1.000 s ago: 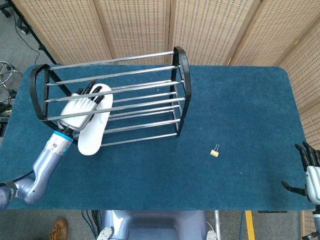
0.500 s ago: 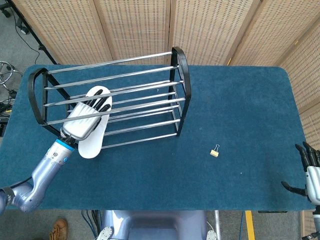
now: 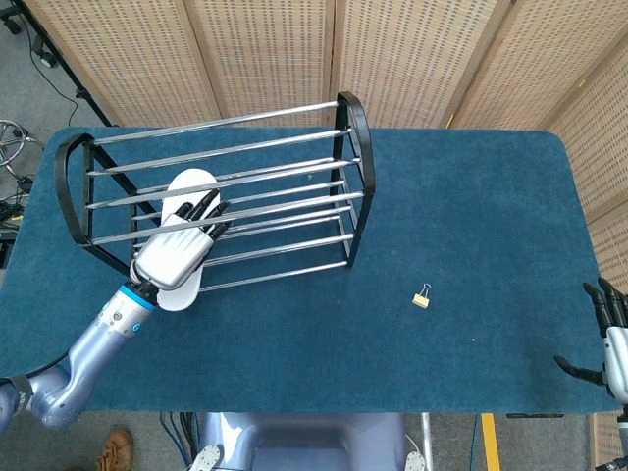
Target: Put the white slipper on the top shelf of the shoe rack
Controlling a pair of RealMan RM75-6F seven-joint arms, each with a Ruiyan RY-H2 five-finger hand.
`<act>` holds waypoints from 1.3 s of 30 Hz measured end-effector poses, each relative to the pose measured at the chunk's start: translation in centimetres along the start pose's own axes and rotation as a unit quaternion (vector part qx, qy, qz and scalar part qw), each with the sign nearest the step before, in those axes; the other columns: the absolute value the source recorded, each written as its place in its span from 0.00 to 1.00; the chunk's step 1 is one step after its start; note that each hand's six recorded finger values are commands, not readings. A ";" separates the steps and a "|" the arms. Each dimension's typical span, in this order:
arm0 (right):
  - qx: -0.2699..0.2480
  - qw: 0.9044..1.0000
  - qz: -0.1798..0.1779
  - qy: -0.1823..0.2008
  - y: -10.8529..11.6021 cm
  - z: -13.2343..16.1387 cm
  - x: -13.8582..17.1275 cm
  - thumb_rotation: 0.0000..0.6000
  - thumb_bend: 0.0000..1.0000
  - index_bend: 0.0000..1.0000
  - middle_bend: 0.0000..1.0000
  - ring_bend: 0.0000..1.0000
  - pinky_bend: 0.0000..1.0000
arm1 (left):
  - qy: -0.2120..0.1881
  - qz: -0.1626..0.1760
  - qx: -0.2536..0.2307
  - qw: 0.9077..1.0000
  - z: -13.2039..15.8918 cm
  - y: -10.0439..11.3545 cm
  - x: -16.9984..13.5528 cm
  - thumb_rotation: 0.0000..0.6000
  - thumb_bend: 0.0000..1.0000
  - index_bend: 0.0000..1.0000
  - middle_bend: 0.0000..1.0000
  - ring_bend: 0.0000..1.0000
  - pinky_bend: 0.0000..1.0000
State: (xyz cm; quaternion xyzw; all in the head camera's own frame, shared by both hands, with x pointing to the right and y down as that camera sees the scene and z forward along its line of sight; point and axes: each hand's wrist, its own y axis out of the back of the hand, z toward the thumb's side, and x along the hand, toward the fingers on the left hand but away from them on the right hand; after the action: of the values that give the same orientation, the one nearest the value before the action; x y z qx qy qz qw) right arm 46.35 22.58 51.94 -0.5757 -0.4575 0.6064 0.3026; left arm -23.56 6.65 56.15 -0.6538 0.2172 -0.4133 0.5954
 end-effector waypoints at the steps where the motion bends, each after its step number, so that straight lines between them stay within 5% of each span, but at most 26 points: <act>1: 0.000 1.000 0.000 0.000 0.0 0.0 0.0 1.00 0.00 0.00 0.00 0.00 0.00 | -0.004 0.001 -0.002 1.000 0.2 0.1 -0.1 1.00 0.44 0.32 0.19 0.08 0.36; 14: 0.000 1.000 0.001 0.000 0.0 0.0 0.1 1.00 0.00 0.00 0.00 0.00 0.00 | -0.078 0.020 -0.041 0.996 4.1 1.6 -2.0 1.00 0.42 0.32 0.18 0.07 0.33; 23: 0.000 1.000 0.001 0.000 0.1 0.0 0.2 1.00 0.00 0.00 0.00 0.00 0.00 | -0.142 0.036 -0.112 0.983 6.7 2.2 -4.6 1.00 0.05 0.19 0.02 0.00 0.24; 28: -0.002 1.000 0.001 0.001 0.1 0.1 0.2 1.00 0.00 0.00 0.00 0.00 0.00 | -0.166 0.025 -0.172 0.971 6.4 1.5 -8.0 1.00 0.00 0.06 0.00 0.00 0.12; 33: -0.003 1.000 0.002 0.002 0.1 0.2 0.3 1.00 0.00 0.00 0.00 0.00 0.00 | -0.145 -0.010 -0.184 0.972 3.8 -0.7 -12.8 1.00 0.00 0.00 0.00 0.00 0.05; 39: -0.001 1.000 0.003 0.006 0.1 0.4 0.4 1.00 0.00 0.00 0.00 0.00 0.00 | -0.072 -0.064 -0.165 0.982 -0.2 -3.7 -18.4 1.00 0.00 0.00 0.00 0.00 0.03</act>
State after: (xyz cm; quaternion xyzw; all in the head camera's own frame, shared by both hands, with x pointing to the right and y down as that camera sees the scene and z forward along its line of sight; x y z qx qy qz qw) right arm 45.86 22.81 51.69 -0.5813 -0.4545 0.6032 0.3027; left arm -34.83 21.56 54.46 -0.7835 0.1971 -0.3610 0.4657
